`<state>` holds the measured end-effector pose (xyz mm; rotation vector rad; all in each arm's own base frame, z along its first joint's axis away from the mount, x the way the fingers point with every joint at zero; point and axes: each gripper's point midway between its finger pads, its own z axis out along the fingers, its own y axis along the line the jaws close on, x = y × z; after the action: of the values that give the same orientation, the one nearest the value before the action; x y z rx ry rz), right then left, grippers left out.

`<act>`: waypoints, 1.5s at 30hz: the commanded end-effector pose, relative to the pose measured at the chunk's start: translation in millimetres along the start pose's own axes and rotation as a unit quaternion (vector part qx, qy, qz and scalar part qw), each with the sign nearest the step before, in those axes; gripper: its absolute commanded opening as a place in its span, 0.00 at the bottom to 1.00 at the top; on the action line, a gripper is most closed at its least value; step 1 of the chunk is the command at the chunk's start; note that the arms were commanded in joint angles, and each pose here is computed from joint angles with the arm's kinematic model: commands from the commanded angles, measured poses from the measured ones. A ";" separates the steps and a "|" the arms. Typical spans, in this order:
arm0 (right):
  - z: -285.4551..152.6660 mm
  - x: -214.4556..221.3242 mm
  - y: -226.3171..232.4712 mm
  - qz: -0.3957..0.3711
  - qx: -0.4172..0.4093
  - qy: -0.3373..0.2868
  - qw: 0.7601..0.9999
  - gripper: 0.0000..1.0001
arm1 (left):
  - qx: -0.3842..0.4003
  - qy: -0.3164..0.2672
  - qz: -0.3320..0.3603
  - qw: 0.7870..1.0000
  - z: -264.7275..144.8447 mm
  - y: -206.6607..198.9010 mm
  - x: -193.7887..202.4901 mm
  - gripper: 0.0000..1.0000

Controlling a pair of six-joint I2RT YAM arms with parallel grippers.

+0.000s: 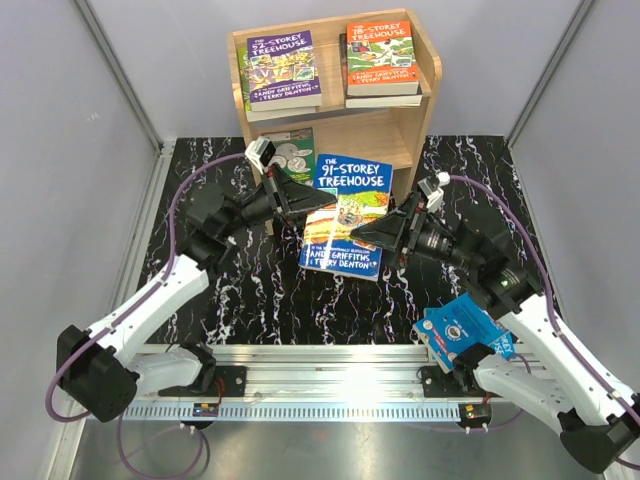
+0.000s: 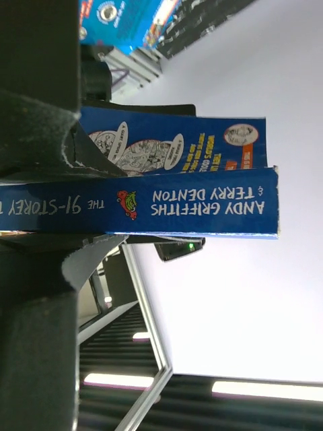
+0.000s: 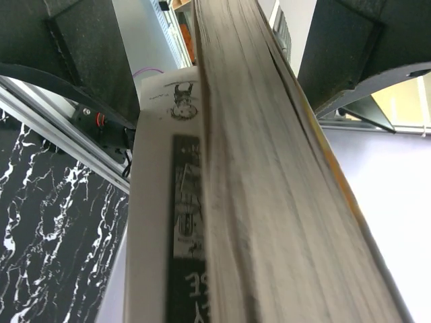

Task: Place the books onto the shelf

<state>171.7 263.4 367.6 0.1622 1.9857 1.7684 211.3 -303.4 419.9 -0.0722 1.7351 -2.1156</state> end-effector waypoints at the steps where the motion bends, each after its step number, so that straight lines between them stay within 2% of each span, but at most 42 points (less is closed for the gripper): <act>1: -13.3 3.1 30.0 -0.025 -0.044 -0.006 0.999 1.00 | 0.084 0.005 0.028 0.996 -10.8 -52.1 2.4 0.00; 5: -21.8 11.1 9.3 -0.015 -0.015 -0.009 1.000 1.00 | 0.107 -0.006 0.025 0.994 -14.8 -67.9 -5.9 0.00; 8: -28.0 11.8 10.3 -0.012 -0.027 -0.024 0.999 1.00 | 0.130 -0.014 0.019 0.991 -16.3 -82.6 -12.7 0.00; 12: -30.4 6.4 31.9 -0.020 -0.065 -0.036 0.997 1.00 | 0.150 -0.010 0.014 0.989 -15.0 -97.5 -14.4 0.00; 17: -22.6 -5.2 64.4 -0.040 -0.109 -0.036 0.993 1.00 | 0.140 -0.009 0.015 0.990 -13.9 -96.3 -14.1 0.00; 21: -10.7 -12.0 73.1 -0.047 -0.114 -0.027 0.992 1.00 | 0.131 -0.010 0.015 0.991 -15.2 -90.9 -13.0 0.00; 22: -10.8 -13.6 77.5 -0.053 -0.118 -0.029 0.991 0.95 | 0.120 -0.008 0.021 0.993 -14.8 -87.6 -11.3 0.00; 23: -10.0 -14.0 78.6 -0.055 -0.119 -0.028 0.991 0.71 | 0.113 -0.010 0.025 0.993 -14.9 -86.4 -11.1 0.00; 24: -9.1 -13.1 78.1 -0.056 -0.118 -0.024 0.991 0.55 | 0.103 -0.011 0.031 0.994 -14.8 -83.8 -10.6 0.00; 26: -9.3 -11.1 69.8 -0.055 -0.100 -0.020 0.993 0.13 | 0.051 -0.020 0.056 0.997 -14.2 -73.3 -12.1 0.00; 27: -9.3 -9.7 61.3 -0.051 -0.080 -0.020 0.995 0.06 | -0.027 -0.022 0.065 0.997 -15.2 -40.1 -12.6 0.00; 29: -11.0 -3.7 34.0 -0.042 -0.026 -0.012 0.999 0.05 | -0.089 -0.080 0.113 0.986 -26.4 -49.9 -27.1 0.00; 30: -15.7 -2.4 28.9 -0.041 -0.016 -0.019 0.999 0.05 | -0.151 -0.089 0.124 0.977 -37.9 -30.3 -28.3 0.00; 32: -17.9 2.1 2.0 -0.019 0.025 -0.022 0.999 0.06 | -0.185 -0.138 0.151 0.961 -53.4 -37.7 -39.8 0.00; 33: -20.2 -0.7 -4.8 -0.014 0.038 -0.038 0.998 0.04 | -0.235 -0.147 0.155 0.948 -64.5 -20.2 -42.5 0.01; 36: -10.3 -5.4 -34.1 0.009 0.080 -0.046 0.996 0.00 | -0.285 -0.150 0.168 0.932 -79.6 -8.0 -43.3 0.25; 37: -3.3 -8.7 -36.6 0.011 0.075 -0.048 0.996 0.00 | -0.312 -0.156 0.164 0.923 -90.2 0.1 -42.0 0.50; 39: 16.6 -15.6 -48.4 0.017 0.082 -0.039 0.996 0.00 | -0.337 -0.162 0.169 0.912 -106.5 5.0 -36.6 0.55; 41: 31.2 -27.8 -41.4 0.001 0.067 -0.043 0.997 0.00 | -0.359 -0.181 0.179 0.898 -120.6 7.7 -39.0 0.70; 42: 44.5 -33.7 -52.4 0.004 0.082 -0.041 0.996 0.00 | -0.374 -0.182 0.184 0.891 -131.7 7.2 -34.4 0.76; 44: 57.7 -47.6 -41.1 -0.018 0.070 -0.047 0.996 0.00 | -0.397 -0.197 0.190 0.876 -146.3 9.0 -35.2 0.85; 45: 71.6 -56.4 -40.4 -0.024 0.067 -0.046 0.996 0.00 | -0.410 -0.198 0.193 0.869 -155.7 9.9 -31.4 0.86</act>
<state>229.4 285.4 286.5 0.3610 2.2255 1.5376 207.9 -186.8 380.6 -0.3297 2.0602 -1.0989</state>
